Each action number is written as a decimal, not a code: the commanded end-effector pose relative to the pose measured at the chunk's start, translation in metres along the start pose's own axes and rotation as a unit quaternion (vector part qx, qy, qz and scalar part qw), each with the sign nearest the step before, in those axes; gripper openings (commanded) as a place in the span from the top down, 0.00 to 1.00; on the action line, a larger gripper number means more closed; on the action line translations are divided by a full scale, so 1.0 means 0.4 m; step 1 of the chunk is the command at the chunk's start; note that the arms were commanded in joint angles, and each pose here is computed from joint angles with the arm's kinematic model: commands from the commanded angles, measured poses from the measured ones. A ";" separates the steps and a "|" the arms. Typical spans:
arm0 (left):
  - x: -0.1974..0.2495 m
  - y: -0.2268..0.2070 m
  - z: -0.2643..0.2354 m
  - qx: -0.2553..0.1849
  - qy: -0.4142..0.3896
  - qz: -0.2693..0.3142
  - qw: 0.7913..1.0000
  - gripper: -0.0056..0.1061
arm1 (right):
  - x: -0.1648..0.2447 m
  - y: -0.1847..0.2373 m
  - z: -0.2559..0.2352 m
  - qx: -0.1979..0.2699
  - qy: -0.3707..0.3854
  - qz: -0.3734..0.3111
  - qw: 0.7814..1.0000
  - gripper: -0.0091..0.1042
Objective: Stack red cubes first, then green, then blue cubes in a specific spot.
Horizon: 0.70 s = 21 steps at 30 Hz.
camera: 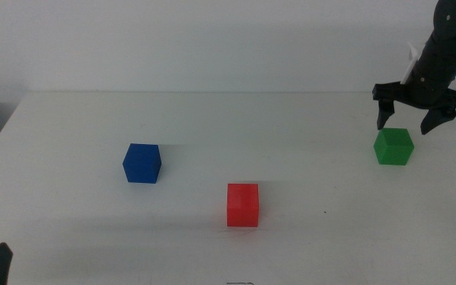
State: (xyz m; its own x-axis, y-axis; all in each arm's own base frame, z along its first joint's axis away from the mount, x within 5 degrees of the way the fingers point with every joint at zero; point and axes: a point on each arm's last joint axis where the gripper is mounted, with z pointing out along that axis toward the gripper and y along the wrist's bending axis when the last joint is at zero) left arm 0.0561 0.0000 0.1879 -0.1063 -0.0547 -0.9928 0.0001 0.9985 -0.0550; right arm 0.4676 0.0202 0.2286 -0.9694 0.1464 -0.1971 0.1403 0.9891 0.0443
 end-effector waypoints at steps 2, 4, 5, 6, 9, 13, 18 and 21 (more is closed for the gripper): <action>-0.023 -0.003 -0.005 0.006 -0.052 -0.005 0.999 0.11 | 0.004 -0.009 -0.065 0.003 -0.007 -0.011 1.000 0.21; -0.023 -0.003 -0.005 0.006 -0.052 -0.005 0.999 0.11 | 0.003 -0.009 -0.052 0.004 -0.002 -0.012 1.000 0.21; -0.023 -0.003 -0.005 0.006 -0.052 -0.005 0.999 0.11 | 0.002 -0.009 -0.043 0.004 0.000 -0.012 1.000 0.21; -0.023 -0.003 -0.005 0.006 -0.052 -0.005 0.999 0.11 | 0.001 -0.010 -0.042 0.006 -0.002 -0.013 1.000 0.22; -0.023 -0.003 -0.005 0.006 -0.052 -0.005 0.999 0.11 | -0.007 -0.010 -0.019 0.008 -0.007 -0.014 1.000 0.23; -0.023 -0.003 -0.005 0.006 -0.052 -0.005 0.999 0.11 | -0.014 -0.009 0.009 0.008 -0.008 -0.014 1.000 0.26; -0.023 -0.003 -0.005 0.006 -0.052 -0.005 0.999 0.11 | -0.018 -0.013 0.022 0.018 -0.012 -0.024 0.999 0.50; -0.023 -0.003 -0.005 0.006 -0.052 -0.005 0.999 0.11 | -0.018 -0.015 0.019 0.022 -0.014 -0.023 0.999 0.85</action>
State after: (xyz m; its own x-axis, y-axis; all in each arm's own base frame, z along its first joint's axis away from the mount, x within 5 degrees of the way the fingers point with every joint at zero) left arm 0.0561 0.0000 0.1879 -0.1063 -0.0547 -0.9928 0.0001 0.9985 -0.0550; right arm 0.4772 0.0186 0.1820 -0.9868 0.1085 -0.1205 0.1089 0.9940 0.0037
